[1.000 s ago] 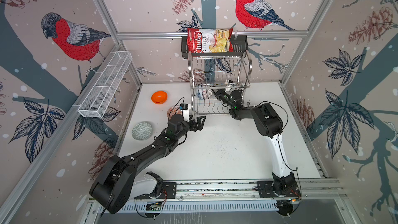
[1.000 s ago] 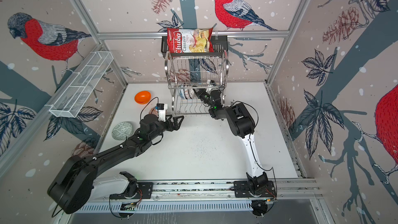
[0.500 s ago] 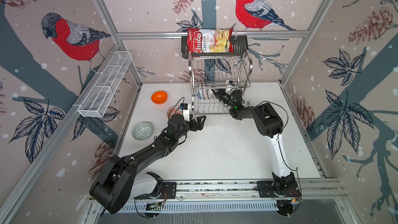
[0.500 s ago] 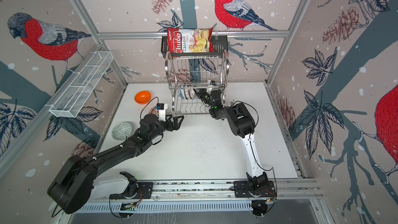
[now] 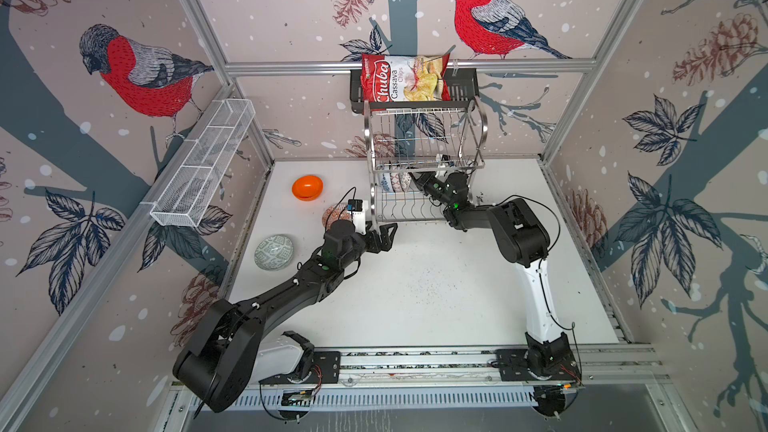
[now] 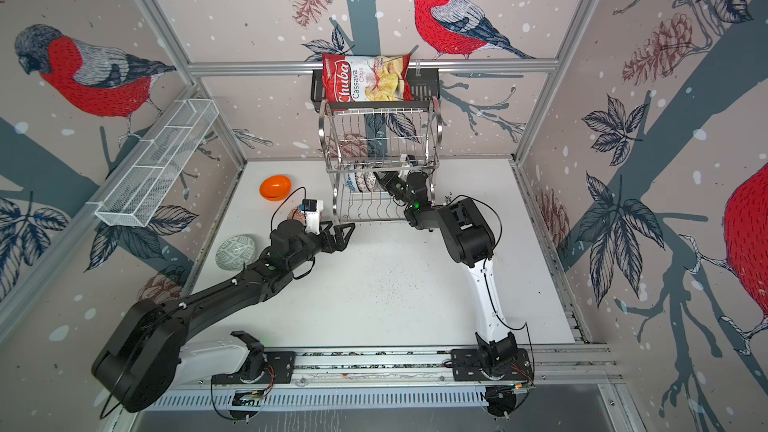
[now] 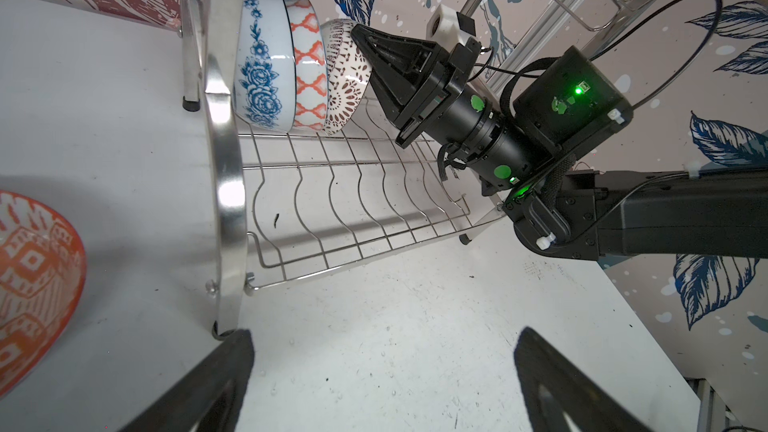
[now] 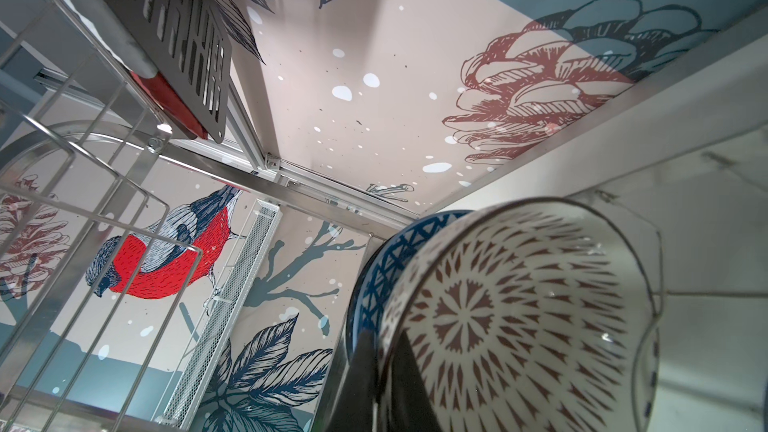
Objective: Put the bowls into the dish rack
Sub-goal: 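Hold the white bowl upright in the rack with the right gripper, then open the right gripper and release the white bowl standing in the rack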
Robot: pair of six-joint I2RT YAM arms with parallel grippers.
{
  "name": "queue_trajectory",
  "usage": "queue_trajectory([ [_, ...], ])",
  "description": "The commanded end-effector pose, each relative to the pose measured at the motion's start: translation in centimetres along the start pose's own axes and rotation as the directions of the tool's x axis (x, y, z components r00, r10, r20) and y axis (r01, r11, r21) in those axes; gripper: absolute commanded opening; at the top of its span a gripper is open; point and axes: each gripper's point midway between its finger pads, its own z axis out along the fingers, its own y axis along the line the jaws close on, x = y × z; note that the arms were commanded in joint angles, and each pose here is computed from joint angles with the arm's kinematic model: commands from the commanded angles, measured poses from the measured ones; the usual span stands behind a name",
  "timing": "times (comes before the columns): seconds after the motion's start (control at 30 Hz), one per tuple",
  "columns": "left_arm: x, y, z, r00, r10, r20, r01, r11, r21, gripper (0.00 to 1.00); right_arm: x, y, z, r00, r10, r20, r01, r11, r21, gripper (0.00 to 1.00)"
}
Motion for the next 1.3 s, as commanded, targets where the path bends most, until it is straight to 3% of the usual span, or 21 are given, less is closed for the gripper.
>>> queue_trajectory([
  [0.0,-0.7,-0.5,-0.1,1.000,0.018,0.021,-0.019,1.000,0.018,0.98,-0.7,2.0,0.1,0.998,-0.062,0.011,0.062,0.997,-0.047,0.05],
  [0.33,-0.7,-0.5,-0.1,1.000,0.019,0.023,-0.019,1.000,0.017,0.98,-0.1,0.9,0.2,0.997,-0.077,-0.017,0.077,0.997,-0.006,0.07],
  [0.57,-0.7,-0.5,-0.1,1.000,0.019,0.021,-0.019,1.000,0.017,0.98,0.5,0.1,0.3,0.995,-0.095,-0.042,0.096,0.995,0.036,0.14],
  [1.27,-0.7,-0.6,-0.1,1.000,0.020,0.023,-0.020,1.000,0.019,0.98,0.6,0.7,0.4,0.993,-0.104,-0.057,0.106,0.994,0.036,0.23],
])
